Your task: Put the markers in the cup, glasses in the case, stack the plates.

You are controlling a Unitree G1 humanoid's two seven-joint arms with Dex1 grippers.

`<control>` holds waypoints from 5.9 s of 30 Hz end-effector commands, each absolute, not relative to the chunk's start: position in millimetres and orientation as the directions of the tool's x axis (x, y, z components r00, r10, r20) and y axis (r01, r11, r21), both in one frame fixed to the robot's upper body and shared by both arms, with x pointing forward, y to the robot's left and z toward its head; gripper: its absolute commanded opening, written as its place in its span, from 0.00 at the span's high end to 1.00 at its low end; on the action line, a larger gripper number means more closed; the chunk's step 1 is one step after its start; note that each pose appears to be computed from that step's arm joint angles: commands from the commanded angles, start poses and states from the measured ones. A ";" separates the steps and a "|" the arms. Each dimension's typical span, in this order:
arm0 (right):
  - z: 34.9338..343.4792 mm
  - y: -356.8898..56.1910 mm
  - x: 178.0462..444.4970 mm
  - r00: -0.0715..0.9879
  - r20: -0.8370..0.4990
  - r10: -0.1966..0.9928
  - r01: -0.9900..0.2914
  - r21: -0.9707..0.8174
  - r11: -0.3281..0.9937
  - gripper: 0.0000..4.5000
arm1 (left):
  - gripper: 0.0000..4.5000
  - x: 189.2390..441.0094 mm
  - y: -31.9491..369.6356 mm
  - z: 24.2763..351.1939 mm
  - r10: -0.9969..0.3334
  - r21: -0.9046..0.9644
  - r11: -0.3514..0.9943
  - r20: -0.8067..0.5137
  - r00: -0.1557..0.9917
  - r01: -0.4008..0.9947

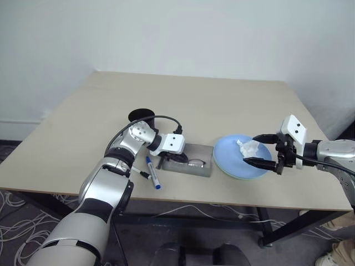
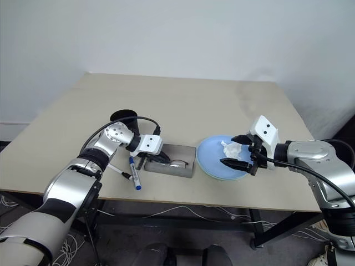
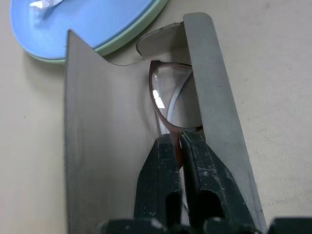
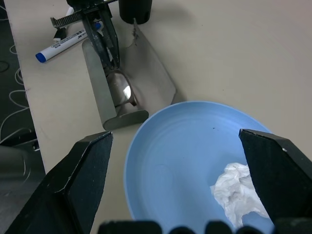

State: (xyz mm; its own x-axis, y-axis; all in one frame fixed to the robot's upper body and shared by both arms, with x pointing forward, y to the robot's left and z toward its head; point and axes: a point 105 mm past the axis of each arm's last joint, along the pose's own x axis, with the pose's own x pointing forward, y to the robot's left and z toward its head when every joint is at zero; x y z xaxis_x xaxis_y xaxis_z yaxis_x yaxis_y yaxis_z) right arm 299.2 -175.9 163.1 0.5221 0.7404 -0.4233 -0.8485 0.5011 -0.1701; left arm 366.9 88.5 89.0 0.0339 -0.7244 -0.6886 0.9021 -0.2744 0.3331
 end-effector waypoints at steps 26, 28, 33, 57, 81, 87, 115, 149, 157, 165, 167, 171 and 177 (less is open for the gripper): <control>179.0 -169.6 304.4 0.532 -0.380 0.757 -0.847 -0.209 0.489 0.00 | 0.84 431.5 74.7 161.5 -0.726 0.673 0.088 -0.461 0.510 0.735; 179.1 -169.6 303.8 0.532 -0.379 0.757 -0.846 -0.208 0.490 0.00 | 0.99 435.6 77.4 153.1 -0.688 0.680 0.106 -0.476 0.548 0.725; 179.4 -169.3 303.0 0.533 -0.378 0.757 -0.845 -0.206 0.493 0.00 | 0.99 437.6 86.6 123.0 -0.589 0.663 0.094 -0.565 0.578 0.743; 178.6 -167.1 304.0 0.531 -0.375 0.760 -0.847 -0.206 0.490 0.00 | 0.99 370.8 85.1 100.9 -0.679 0.337 -0.318 -0.733 0.035 0.886; 177.2 -169.6 303.0 0.529 -0.376 0.761 -0.848 -0.203 0.489 0.00 | 0.99 404.9 122.3 167.7 -0.796 0.541 0.089 -0.467 0.386 0.836; 175.0 -171.6 301.1 0.526 -0.381 0.760 -0.849 -0.193 0.491 0.00 | 0.99 375.0 139.5 162.3 -0.831 0.416 0.229 -0.387 0.400 0.880; 171.7 -158.3 311.3 0.434 -0.412 0.801 -0.900 -0.162 0.404 0.00 | 0.28 366.5 181.0 174.5 -0.111 -0.217 0.976 -0.430 0.896 0.017; 175.5 -146.1 311.9 0.412 -0.401 0.818 -0.911 -0.166 0.377 0.00 | 0.14 347.7 149.5 75.5 0.078 -0.055 0.978 -0.797 0.599 -0.201; 175.5 -145.2 311.9 0.415 -0.397 0.819 -0.910 -0.169 0.379 0.00 | 0.28 348.7 150.4 74.3 0.081 -0.068 0.971 -0.810 0.580 -0.231; 175.0 -146.7 313.5 0.420 -0.394 0.818 -0.907 -0.174 0.382 0.00 | 0.88 347.1 154.2 72.5 0.105 -0.067 0.958 -0.821 0.561 -0.278; 174.9 -146.6 313.6 0.420 -0.393 0.818 -0.907 -0.177 0.381 0.00 | 0.99 347.0 154.5 72.2 0.106 -0.067 0.957 -0.822 0.559 -0.281; 174.9 -146.1 314.1 0.420 -0.391 0.819 -0.908 -0.177 0.380 0.00 | 0.99 350.5 149.7 76.6 0.053 -0.114 0.963 -0.807 0.588 -0.244; 174.0 -144.9 314.7 0.418 -0.388 0.822 -0.909 -0.175 0.379 0.00 | 0.99 363.6 133.5 98.2 -0.103 -0.149 0.989 -0.720 0.686 -0.008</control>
